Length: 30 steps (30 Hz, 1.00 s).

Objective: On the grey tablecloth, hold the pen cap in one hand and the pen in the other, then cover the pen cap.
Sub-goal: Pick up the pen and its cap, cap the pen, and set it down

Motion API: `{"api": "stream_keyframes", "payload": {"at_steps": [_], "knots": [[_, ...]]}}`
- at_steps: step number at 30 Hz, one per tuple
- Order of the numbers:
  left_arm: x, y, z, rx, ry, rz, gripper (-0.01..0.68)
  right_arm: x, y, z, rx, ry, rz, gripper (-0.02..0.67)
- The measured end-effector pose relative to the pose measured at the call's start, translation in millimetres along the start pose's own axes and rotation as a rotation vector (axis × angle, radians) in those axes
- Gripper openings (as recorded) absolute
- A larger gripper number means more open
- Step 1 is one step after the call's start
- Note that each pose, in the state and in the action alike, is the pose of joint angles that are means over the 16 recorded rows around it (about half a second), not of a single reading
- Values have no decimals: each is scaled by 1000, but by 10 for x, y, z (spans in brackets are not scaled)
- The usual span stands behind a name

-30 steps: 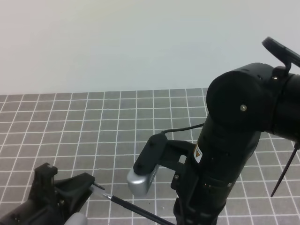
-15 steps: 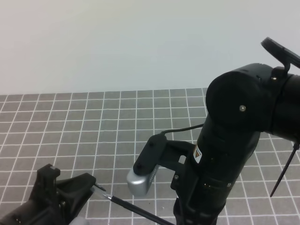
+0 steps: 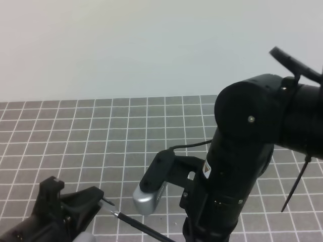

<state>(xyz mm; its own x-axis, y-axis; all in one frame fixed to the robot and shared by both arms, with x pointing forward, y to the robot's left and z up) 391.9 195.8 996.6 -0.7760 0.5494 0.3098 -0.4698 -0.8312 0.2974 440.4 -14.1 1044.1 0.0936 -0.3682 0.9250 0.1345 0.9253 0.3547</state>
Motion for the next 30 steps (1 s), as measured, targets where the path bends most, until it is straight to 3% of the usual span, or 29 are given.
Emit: {"api": "stream_keyframes", "payload": {"at_steps": [30], "knots": [[10, 188, -54, -9, -28, -99, 10, 66, 168, -113, 53, -43, -25, 69]]}}
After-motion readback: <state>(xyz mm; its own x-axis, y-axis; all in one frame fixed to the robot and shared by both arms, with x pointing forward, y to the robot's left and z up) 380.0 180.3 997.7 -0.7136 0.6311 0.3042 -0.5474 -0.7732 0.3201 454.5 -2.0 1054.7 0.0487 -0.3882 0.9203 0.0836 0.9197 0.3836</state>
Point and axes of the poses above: a point on each arm's last joint axis where the gripper is mounted, x pointing back along that axis away from the gripper, z along the wrist's bending axis when the last joint is at zero, y = z × x, the point moved 3 cm from there along -x, pointing out along that axis toward the gripper, and after that the axes turned 10 degrees about x, right-handed, at the moved point
